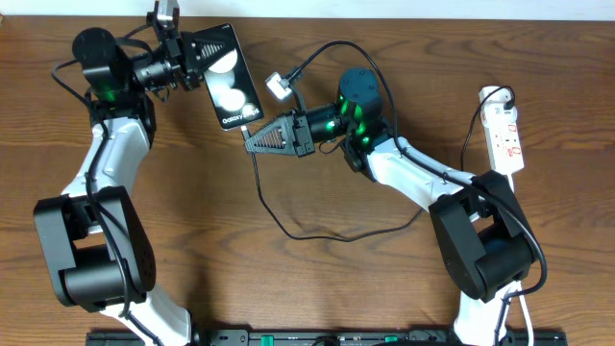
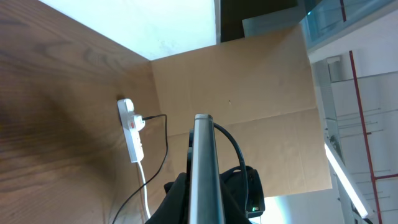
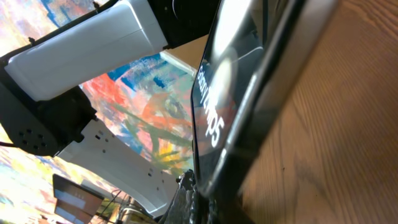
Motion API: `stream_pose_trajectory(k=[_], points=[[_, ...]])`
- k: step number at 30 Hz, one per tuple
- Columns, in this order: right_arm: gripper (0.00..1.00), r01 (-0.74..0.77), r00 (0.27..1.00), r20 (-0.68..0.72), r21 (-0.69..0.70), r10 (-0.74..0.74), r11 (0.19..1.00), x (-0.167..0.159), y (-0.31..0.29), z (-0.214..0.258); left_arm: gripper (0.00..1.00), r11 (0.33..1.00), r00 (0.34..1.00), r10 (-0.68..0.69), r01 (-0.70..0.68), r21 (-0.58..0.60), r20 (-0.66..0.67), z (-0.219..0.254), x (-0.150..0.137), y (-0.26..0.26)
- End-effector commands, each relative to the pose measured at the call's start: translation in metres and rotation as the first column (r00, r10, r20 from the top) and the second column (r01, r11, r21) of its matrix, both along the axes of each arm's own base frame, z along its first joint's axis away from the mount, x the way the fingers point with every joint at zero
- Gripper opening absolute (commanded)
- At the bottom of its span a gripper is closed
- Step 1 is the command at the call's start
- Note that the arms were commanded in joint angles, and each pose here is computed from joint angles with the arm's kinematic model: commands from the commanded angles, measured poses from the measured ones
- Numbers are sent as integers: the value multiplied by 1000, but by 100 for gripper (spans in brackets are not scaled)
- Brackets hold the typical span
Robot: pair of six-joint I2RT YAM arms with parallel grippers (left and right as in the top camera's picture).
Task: Plug charger to phone and switch on socket
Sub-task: 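Align the plug with the phone's bottom port using the right gripper, then push the plug into the phone's bottom port with the right gripper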
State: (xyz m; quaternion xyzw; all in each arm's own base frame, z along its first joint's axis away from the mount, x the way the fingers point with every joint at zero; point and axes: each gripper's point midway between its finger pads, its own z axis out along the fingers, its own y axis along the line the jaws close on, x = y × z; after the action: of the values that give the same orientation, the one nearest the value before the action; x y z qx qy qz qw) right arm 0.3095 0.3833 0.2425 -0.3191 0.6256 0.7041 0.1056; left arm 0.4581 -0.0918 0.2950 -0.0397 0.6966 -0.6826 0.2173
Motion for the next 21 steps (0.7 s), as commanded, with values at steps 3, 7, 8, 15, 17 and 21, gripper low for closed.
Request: stream_pose_trajectory(k=[3, 7, 8, 15, 17, 21], points=[[1, 20, 1000, -2, 1, -20, 1000, 6, -1, 0, 7, 1000, 998, -4, 4, 11, 60, 18, -4, -3], [1, 20, 1000, -2, 1, -20, 1000, 6, -1, 0, 7, 1000, 998, -5, 4, 12, 60, 18, -4, -3], [1, 20, 1000, -3, 1, -20, 1000, 7, -1, 0, 8, 1000, 998, -7, 6, 12, 60, 18, -5, -3], [1, 22, 1000, -6, 0, -22, 1000, 7, -2, 0, 7, 1000, 998, -18, 17, 14, 60, 17, -7, -4], [1, 22, 1000, -6, 0, -22, 1000, 7, -2, 0, 8, 1000, 998, -18, 17, 14, 60, 17, -6, -4], [1, 23, 1000, -6, 0, -23, 1000, 8, -2, 0, 7, 1000, 998, -16, 16, 14, 59, 17, -6, -3]])
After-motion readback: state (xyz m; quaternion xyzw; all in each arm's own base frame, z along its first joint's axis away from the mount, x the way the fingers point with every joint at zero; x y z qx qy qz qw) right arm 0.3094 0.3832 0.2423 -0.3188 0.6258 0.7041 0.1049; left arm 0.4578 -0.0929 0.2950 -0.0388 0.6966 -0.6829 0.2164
